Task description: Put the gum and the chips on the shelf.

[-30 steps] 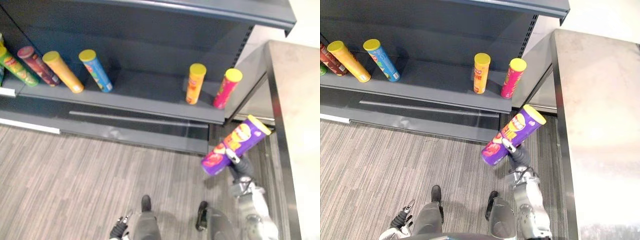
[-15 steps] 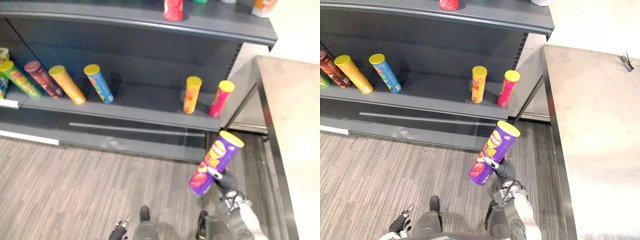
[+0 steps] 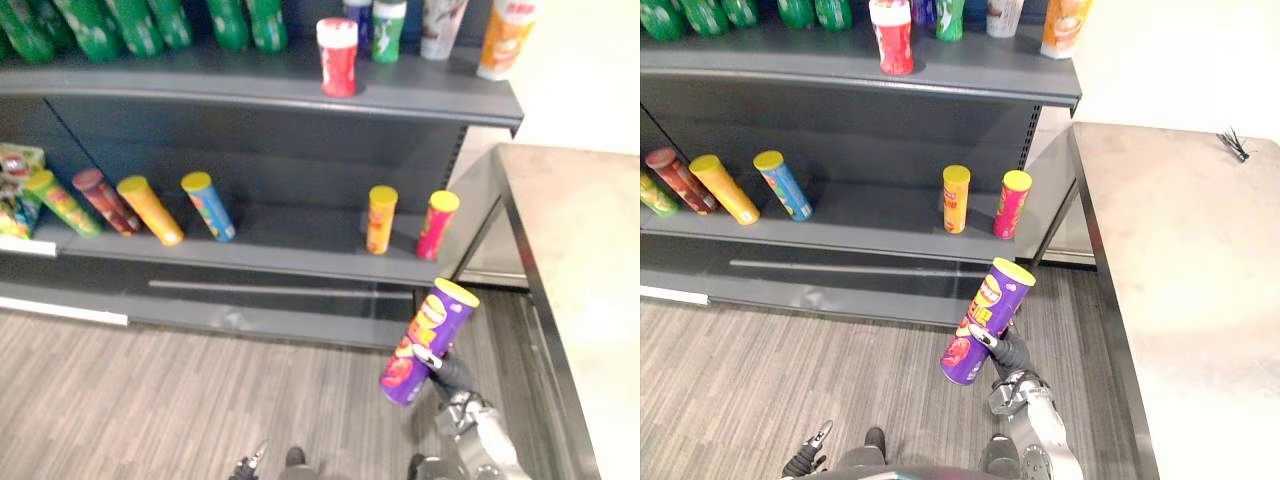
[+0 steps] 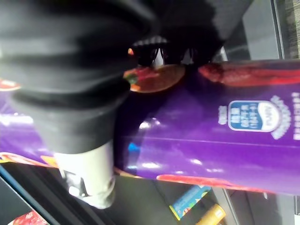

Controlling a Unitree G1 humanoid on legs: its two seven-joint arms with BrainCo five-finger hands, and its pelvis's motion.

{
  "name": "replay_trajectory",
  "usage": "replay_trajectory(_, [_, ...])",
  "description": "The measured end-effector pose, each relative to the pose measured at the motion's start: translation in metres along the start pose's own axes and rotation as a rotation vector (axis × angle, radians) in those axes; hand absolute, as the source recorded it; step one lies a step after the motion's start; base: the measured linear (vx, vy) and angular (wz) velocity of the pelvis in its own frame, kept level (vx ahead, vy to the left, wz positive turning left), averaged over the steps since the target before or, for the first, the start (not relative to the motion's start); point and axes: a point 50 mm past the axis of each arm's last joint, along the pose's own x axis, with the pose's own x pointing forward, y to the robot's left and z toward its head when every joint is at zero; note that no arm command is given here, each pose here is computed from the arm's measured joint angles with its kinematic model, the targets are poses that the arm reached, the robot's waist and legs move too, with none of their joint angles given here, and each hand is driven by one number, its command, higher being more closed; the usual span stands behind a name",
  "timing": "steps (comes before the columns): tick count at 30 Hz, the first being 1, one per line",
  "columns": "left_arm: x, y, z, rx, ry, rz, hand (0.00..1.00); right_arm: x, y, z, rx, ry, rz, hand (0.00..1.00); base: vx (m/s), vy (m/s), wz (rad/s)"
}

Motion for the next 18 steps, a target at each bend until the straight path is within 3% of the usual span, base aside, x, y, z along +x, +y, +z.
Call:
replay_trajectory(6, [-0.002,-0.001,-0.006,-0.032,0.010,0.026,0.00,0.007,0.002,0.013,-0.045,-0.044,-0.013,1.00,0.06,0.033,0.07])
replay_trajectory(18, [-0.007,0.010,-0.016,-0.060,0.031,0.069,0.00,0.039,0.048,0.037,-0.105,-0.133,0.198,1.00,0.00,0.002,0.01])
